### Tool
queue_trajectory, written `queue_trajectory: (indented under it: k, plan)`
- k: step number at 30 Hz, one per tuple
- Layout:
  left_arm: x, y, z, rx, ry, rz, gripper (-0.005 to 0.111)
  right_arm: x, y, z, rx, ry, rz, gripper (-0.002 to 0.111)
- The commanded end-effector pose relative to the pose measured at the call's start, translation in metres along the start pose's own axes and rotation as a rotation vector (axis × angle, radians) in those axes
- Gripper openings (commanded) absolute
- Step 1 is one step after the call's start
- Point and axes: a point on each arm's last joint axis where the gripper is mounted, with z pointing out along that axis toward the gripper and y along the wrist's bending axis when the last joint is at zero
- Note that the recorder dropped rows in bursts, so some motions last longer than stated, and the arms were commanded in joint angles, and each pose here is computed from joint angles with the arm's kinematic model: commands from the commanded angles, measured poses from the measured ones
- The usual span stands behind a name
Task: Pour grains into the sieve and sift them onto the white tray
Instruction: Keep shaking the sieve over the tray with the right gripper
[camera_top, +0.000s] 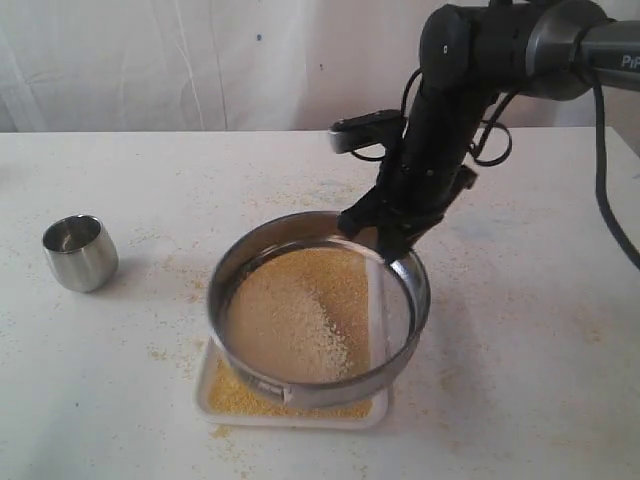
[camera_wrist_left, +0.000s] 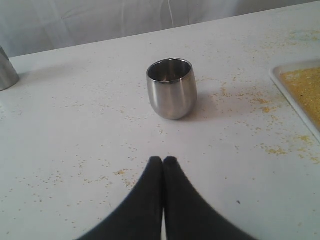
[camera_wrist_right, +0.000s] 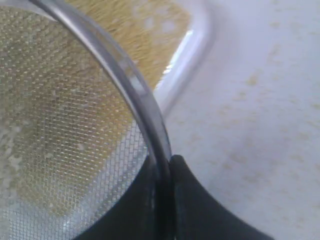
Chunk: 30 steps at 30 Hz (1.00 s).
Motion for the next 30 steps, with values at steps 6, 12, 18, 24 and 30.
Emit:
queue_trajectory:
  k: [6,12,18,24,30]
  plan:
    - [0.001,0.000,0.000,-0.002,-0.001,-0.007,0.000,0.000,-0.008,-0.007,0.181,-0.013,0.148,0.000]
    - [0.001,0.000,0.000,-0.002,-0.001,-0.007,0.000,-0.006,0.024,-0.007,-0.151,-0.072,-0.121,0.000]
    - [0.001,0.000,0.000,-0.002,-0.001,-0.007,0.000,-0.007,0.015,-0.007,-0.045,-0.076,0.082,0.000]
    - [0.001,0.000,0.000,-0.002,-0.001,-0.007,0.000,-0.013,0.028,-0.010,-0.178,-0.157,-0.104,0.000]
    - [0.001,0.000,0.000,-0.002,-0.001,-0.007,0.000,-0.007,0.029,-0.009,-0.158,-0.077,-0.013,0.000]
